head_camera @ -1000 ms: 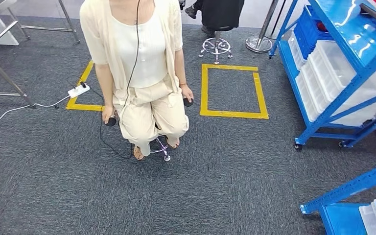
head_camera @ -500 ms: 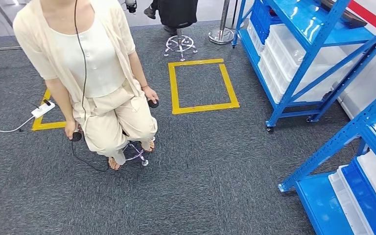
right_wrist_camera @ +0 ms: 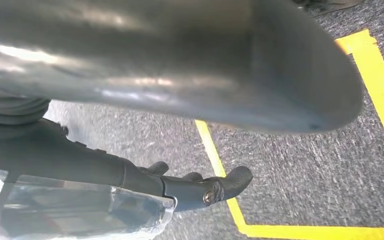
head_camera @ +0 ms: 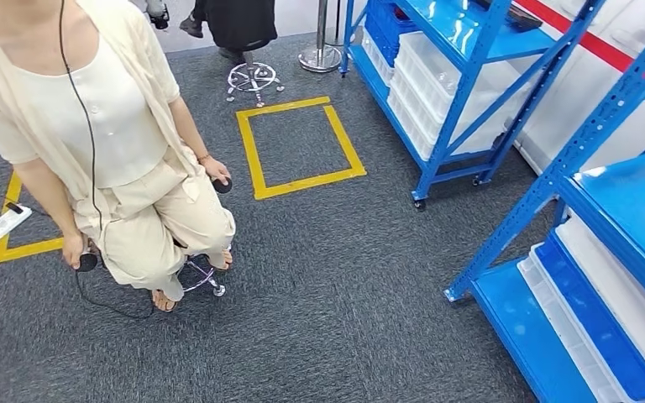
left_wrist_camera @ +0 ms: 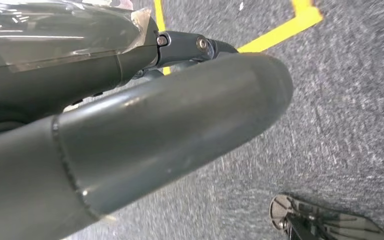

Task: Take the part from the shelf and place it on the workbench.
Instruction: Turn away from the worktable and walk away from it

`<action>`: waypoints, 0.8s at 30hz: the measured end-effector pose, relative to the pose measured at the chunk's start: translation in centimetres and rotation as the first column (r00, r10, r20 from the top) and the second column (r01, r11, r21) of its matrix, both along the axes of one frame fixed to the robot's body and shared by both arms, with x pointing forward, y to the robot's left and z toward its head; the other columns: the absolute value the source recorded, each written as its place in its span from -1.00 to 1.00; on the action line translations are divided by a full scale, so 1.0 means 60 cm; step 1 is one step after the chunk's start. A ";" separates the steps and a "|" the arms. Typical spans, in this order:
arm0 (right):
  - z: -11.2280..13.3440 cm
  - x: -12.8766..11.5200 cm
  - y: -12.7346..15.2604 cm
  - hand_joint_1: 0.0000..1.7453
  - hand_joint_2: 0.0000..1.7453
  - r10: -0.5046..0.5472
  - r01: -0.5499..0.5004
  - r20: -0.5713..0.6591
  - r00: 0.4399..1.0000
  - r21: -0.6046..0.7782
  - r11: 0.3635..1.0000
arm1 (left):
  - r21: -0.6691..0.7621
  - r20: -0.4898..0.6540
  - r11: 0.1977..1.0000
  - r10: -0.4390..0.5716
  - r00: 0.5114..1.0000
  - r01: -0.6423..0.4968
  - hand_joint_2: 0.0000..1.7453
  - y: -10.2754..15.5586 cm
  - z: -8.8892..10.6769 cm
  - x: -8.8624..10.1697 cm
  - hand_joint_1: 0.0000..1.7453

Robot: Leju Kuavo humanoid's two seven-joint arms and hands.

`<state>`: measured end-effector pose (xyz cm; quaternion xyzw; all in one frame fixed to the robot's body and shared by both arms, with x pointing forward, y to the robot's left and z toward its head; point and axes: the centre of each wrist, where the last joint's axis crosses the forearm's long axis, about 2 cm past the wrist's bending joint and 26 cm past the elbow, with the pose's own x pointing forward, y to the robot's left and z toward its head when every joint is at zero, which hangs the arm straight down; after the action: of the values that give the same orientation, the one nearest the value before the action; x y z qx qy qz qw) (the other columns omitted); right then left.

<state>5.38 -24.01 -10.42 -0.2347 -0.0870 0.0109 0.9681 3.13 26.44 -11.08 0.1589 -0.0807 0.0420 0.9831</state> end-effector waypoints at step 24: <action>0.002 0.003 0.017 -1.00 -1.00 -0.052 0.052 0.026 0.998 0.020 0.998 | 0.052 0.045 0.998 -0.030 0.999 0.027 -1.00 0.006 0.001 0.008 -1.00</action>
<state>5.59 -22.99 -10.28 -0.2277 -0.0936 -0.0183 0.9690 3.60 26.77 -11.01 0.1818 -0.1065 0.0294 0.9771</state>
